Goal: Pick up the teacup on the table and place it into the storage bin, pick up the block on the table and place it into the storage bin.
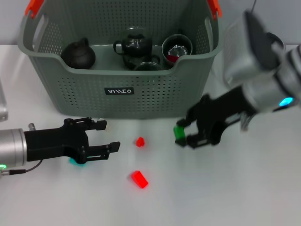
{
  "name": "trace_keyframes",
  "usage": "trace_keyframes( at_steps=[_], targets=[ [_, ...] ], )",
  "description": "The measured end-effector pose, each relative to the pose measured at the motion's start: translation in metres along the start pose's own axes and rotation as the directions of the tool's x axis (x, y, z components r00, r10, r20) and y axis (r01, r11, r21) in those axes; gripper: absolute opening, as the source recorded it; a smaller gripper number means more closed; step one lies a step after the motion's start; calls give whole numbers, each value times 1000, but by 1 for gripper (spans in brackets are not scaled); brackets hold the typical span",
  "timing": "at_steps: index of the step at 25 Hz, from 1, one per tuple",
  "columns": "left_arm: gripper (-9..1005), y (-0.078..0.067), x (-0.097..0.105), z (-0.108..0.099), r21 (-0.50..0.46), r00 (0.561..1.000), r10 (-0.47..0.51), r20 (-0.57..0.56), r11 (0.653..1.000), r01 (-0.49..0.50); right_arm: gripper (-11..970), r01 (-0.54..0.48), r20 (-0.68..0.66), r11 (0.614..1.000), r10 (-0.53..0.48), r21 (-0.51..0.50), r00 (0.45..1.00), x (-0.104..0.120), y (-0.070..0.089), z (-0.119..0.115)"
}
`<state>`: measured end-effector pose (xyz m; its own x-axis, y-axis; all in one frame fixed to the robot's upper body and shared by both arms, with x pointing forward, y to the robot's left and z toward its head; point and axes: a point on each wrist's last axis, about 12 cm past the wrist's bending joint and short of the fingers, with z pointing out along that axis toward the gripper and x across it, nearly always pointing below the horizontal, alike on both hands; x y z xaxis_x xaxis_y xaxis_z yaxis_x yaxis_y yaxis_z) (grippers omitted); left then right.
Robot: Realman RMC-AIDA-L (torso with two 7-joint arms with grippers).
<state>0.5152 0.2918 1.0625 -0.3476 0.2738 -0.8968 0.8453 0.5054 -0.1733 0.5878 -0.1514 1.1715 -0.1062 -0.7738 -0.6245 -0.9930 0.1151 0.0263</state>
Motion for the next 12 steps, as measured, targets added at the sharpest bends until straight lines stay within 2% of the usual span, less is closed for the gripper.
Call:
trace_keyframes(
  at_steps=[4, 7, 10, 12],
  targets=[
    [750, -2, 2, -7, -2, 1000, 2, 7, 1000, -2, 457, -18, 137, 999, 25, -50, 990, -25, 7, -55],
    [750, -2, 2, -8, -3, 1000, 2, 6, 1000, -2, 457, -10, 299, 999, 20, -35, 954, -52, 7, -106],
    [750, -1, 1, -8, -3, 1000, 8, 3, 1000, -8, 458, -30, 420, 998, 1, 63, 907, -76, -5, -148],
    [750, -1, -1, -7, -2, 1000, 13, 4, 1000, -13, 466, -71, 459, 991, 11, 113, 888, -86, -18, -161]
  ],
)
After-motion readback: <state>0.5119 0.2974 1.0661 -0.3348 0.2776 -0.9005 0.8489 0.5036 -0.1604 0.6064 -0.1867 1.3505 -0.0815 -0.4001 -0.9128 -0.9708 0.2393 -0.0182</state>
